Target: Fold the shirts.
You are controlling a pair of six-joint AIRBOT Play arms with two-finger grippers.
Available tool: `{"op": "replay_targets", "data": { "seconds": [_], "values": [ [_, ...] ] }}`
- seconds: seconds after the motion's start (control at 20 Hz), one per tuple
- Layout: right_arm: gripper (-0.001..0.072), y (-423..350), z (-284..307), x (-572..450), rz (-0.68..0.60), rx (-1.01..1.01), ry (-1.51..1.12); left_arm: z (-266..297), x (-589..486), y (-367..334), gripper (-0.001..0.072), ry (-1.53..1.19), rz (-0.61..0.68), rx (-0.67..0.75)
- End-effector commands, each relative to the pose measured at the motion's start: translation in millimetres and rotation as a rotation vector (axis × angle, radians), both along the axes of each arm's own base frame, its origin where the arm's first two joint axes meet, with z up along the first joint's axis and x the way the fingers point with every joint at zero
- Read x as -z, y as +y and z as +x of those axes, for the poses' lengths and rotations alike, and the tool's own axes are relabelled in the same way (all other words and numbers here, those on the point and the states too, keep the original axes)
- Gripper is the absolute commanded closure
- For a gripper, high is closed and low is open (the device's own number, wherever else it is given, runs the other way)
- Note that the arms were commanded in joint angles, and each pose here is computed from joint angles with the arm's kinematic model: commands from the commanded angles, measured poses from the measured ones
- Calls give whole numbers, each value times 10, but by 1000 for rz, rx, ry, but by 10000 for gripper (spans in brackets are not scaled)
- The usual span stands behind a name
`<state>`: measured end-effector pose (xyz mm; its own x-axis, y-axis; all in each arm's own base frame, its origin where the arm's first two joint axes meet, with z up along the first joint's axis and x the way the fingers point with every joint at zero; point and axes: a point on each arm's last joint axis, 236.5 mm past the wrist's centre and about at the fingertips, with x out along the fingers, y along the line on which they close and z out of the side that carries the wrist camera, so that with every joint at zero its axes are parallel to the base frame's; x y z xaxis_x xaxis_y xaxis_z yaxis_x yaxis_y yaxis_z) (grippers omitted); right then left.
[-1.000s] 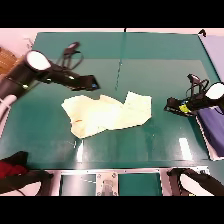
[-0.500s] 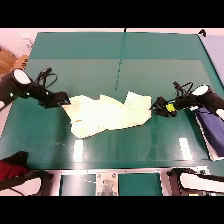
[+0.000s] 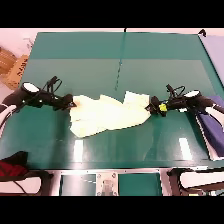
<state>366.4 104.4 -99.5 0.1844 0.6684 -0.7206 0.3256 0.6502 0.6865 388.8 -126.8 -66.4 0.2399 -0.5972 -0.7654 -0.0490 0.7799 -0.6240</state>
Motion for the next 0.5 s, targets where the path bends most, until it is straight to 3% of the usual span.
{"op": "replay_targets", "data": {
  "seconds": [0.0,0.2,0.45],
  "values": [
    [695,80,87,-122,48,-19,-43,174,-299,-136,686,-74,-70,39],
    [695,154,316,-866,86,-117,-186,343,-1243,-256,686,-246,-100,154],
    [696,179,494,-2848,17,-169,-622,192,-3076,-317,686,-667,-52,243]
  ]
}}
